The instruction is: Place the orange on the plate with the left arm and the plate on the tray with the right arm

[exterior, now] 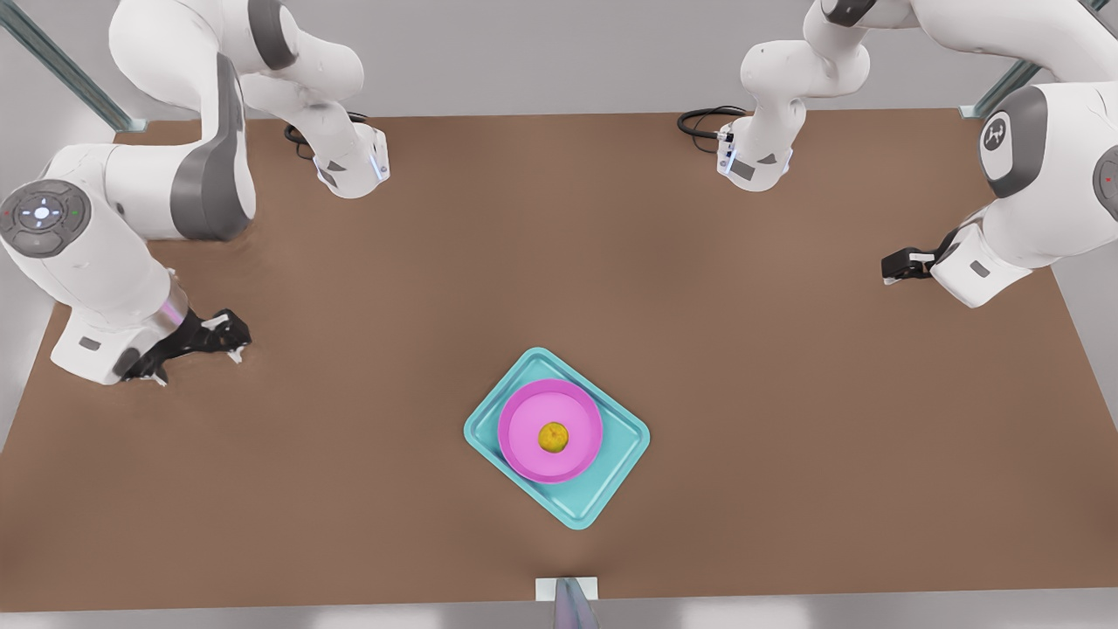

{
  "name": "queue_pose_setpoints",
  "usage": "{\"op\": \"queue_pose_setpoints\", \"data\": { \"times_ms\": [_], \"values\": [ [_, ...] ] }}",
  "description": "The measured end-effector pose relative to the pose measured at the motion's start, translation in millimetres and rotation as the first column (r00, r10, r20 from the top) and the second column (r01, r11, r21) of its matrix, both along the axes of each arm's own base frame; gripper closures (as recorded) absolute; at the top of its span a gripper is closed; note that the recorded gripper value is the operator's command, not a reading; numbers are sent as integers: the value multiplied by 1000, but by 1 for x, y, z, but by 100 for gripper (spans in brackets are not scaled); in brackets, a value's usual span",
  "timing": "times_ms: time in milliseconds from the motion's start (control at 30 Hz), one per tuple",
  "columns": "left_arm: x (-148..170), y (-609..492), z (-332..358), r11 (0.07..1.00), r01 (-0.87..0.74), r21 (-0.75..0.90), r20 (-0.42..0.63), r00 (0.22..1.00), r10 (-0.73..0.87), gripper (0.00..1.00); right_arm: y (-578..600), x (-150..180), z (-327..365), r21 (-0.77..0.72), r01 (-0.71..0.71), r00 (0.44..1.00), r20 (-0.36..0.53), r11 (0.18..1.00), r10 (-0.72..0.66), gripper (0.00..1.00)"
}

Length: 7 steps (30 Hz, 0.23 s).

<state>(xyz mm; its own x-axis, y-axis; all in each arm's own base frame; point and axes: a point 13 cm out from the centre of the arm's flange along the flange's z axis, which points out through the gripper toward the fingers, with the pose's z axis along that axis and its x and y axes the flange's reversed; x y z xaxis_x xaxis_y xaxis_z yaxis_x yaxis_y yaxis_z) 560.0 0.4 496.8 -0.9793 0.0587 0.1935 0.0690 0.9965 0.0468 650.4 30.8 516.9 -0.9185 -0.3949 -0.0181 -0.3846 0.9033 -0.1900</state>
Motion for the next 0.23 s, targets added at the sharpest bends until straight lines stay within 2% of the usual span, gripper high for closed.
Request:
{"op": "queue_pose_setpoints", "data": {
  "times_ms": [100,233],
  "values": [
    [-2,-1,-1,1000,1,1,-10,1000,-1,0,-28,-59,18,-33,34,996,-76,999,-36,0],
    [-4,1,-1,1000,-1,3,-17,1000,1,0,-42,-84,15,-49,56,988,-142,997,-63,0]
  ]
}}
